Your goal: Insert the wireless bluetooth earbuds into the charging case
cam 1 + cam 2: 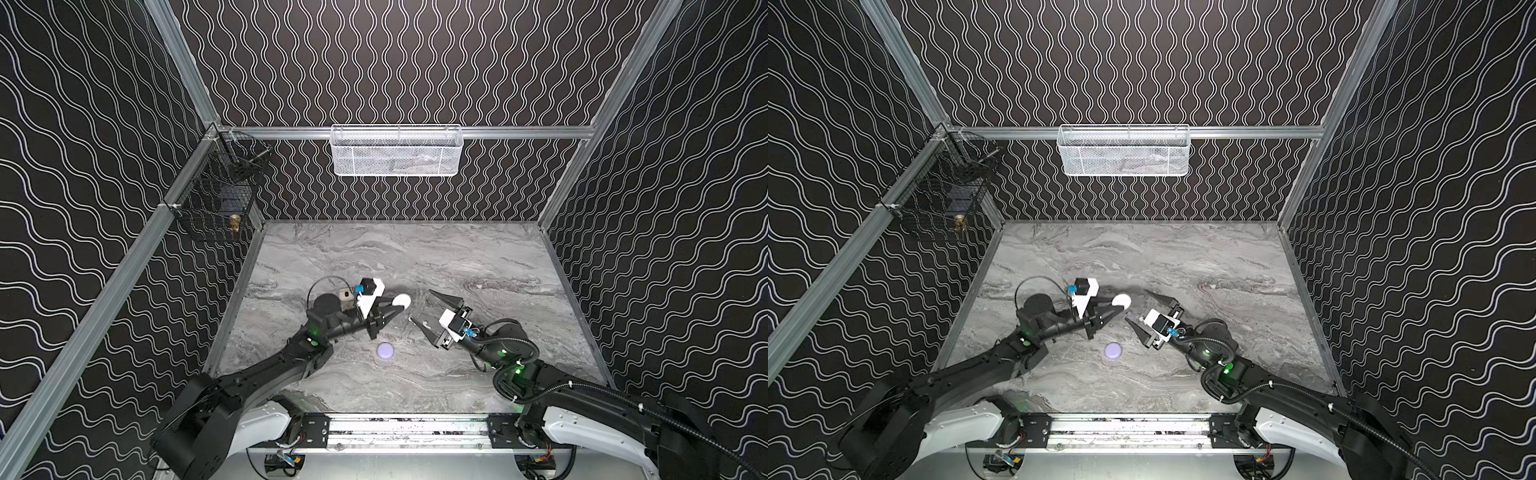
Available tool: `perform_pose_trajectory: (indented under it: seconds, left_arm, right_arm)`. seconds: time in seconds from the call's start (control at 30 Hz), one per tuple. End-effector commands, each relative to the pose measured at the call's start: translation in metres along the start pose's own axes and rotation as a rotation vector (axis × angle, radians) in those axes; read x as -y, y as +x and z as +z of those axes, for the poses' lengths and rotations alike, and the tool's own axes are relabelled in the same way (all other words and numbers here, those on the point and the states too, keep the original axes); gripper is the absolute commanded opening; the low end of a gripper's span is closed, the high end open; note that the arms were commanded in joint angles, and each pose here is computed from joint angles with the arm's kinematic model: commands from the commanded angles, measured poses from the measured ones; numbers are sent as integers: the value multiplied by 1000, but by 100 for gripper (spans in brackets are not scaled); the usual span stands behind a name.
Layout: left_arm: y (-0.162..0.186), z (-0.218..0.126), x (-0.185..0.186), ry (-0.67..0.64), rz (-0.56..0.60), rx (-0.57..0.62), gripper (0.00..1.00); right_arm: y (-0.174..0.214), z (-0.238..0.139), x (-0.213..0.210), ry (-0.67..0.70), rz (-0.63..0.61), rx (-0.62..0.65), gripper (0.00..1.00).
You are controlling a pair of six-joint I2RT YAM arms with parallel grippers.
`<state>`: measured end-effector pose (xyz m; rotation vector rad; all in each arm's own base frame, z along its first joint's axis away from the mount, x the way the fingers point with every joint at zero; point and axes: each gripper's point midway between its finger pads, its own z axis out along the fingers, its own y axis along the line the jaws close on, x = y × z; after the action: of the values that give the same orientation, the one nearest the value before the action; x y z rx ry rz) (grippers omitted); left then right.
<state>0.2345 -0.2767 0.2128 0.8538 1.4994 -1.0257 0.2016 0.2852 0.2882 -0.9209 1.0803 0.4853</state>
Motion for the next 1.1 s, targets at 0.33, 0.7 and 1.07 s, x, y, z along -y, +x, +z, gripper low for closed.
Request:
perform_pose_trajectory:
  seconds: [0.33, 0.7, 1.07]
  left_arm:
    - [-32, -16, 51, 203, 306, 215, 0]
    - [-28, -13, 60, 277, 306, 202, 0]
    - [-25, -10, 62, 302, 303, 191, 0]
  right_arm:
    - [5, -3, -11, -62, -11, 7, 59]
    - [14, 9, -6, -35, -2, -17, 56]
    - [2, 1, 21, 104, 41, 44, 50]
